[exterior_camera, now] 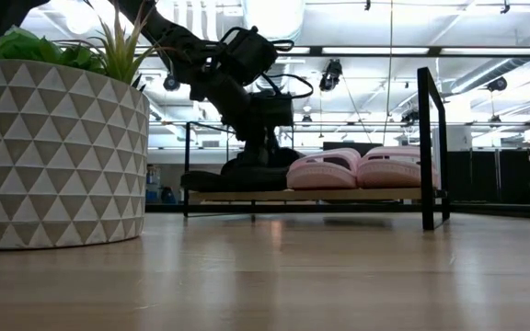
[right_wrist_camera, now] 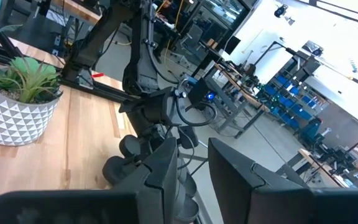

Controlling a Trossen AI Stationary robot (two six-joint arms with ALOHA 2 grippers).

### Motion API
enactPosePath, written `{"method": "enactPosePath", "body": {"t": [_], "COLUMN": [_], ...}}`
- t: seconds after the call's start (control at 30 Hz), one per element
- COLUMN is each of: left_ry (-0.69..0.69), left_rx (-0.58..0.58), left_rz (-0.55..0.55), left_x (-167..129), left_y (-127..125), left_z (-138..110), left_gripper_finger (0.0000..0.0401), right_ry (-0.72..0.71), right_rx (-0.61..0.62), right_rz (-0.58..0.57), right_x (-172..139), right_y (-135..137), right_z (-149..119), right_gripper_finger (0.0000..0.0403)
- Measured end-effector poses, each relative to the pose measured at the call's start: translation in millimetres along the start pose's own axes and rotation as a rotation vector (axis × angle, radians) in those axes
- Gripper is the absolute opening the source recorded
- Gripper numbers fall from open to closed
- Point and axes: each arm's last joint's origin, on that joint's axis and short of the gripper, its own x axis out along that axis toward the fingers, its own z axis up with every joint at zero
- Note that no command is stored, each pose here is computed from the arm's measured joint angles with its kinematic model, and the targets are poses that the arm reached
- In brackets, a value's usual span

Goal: Pick and place slides into the shelf
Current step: Put the black slide on the shelf, then return to Home Position

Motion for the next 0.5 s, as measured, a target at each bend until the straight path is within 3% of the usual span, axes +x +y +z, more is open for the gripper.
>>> {"method": "enactPosePath", "body": {"t": [0.3, 0.5], "left_ry": [-0.069, -0.128], "left_rx": [0.009, 0.010], "left_rz": [-0.042, -0.037], "left_x": [-7, -27], "left_y": [-6, -5], "left_z": [9, 23], "left_gripper_finger": [0.0229, 0.0282], "right_ry": [0.000, 0.000], "right_rx": [0.000, 0.000], "right_rz": [0.000, -0.002], "right_x": [0, 0], "right_y": [0, 0], "right_z": [0, 0], "right_gripper_finger": [0.0082, 0.0082]}}
